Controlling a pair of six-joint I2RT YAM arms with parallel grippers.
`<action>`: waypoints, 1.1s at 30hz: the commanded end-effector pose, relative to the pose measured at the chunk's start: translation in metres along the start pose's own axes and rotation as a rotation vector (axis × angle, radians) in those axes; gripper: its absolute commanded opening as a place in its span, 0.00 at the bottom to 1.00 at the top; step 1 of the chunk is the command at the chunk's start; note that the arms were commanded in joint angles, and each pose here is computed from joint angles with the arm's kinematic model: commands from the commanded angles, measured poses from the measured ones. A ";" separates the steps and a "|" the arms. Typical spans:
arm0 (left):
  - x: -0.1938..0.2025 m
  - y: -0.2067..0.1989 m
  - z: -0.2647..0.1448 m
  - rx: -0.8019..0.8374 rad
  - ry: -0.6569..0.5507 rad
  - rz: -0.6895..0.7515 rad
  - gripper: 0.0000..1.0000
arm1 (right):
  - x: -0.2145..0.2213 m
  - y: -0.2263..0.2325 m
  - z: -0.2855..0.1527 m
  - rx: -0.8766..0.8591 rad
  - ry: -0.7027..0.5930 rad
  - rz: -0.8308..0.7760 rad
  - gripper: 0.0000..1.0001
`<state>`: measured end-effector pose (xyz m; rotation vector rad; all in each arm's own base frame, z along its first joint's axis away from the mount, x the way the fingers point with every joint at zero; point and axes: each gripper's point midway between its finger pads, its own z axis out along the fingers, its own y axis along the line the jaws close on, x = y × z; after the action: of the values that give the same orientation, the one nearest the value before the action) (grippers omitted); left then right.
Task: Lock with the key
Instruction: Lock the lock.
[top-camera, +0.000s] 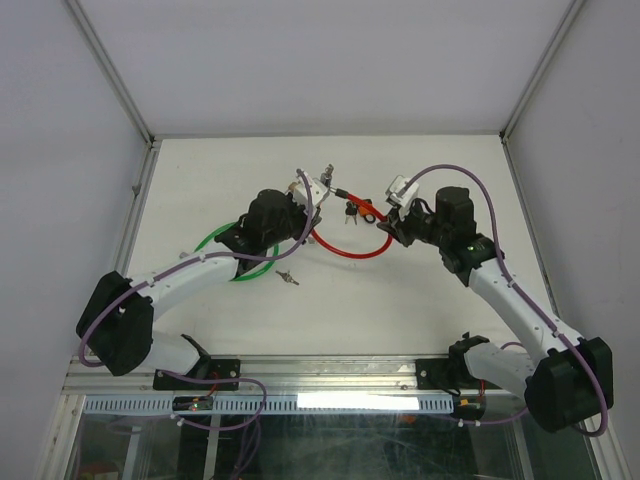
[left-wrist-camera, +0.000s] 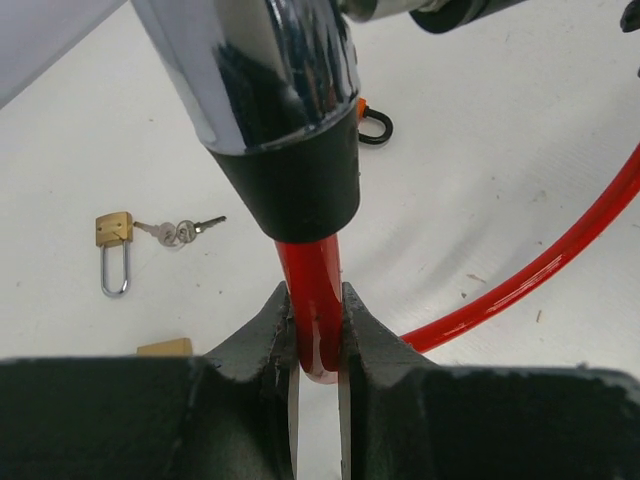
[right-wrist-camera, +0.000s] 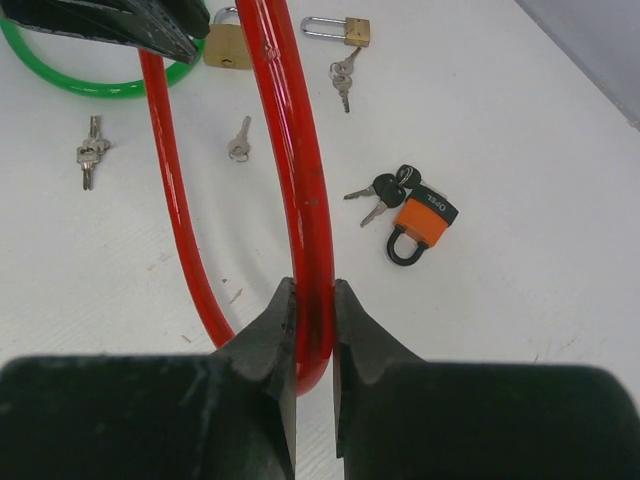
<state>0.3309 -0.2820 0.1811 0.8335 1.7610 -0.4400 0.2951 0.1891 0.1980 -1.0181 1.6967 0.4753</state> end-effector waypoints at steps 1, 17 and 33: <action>-0.010 0.024 0.001 -0.116 0.021 0.114 0.00 | -0.039 0.016 -0.012 -0.095 -0.118 -0.019 0.00; -0.012 0.021 0.003 -0.159 0.040 0.157 0.00 | -0.045 0.026 -0.013 -0.151 -0.113 0.079 0.00; -0.020 0.022 -0.001 -0.173 0.015 0.178 0.00 | -0.015 -0.013 0.005 0.018 0.088 0.186 0.00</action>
<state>0.3343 -0.2793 0.1749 0.8744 1.7772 -0.2634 0.3021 0.1860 0.1826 -0.9035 1.9380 0.5458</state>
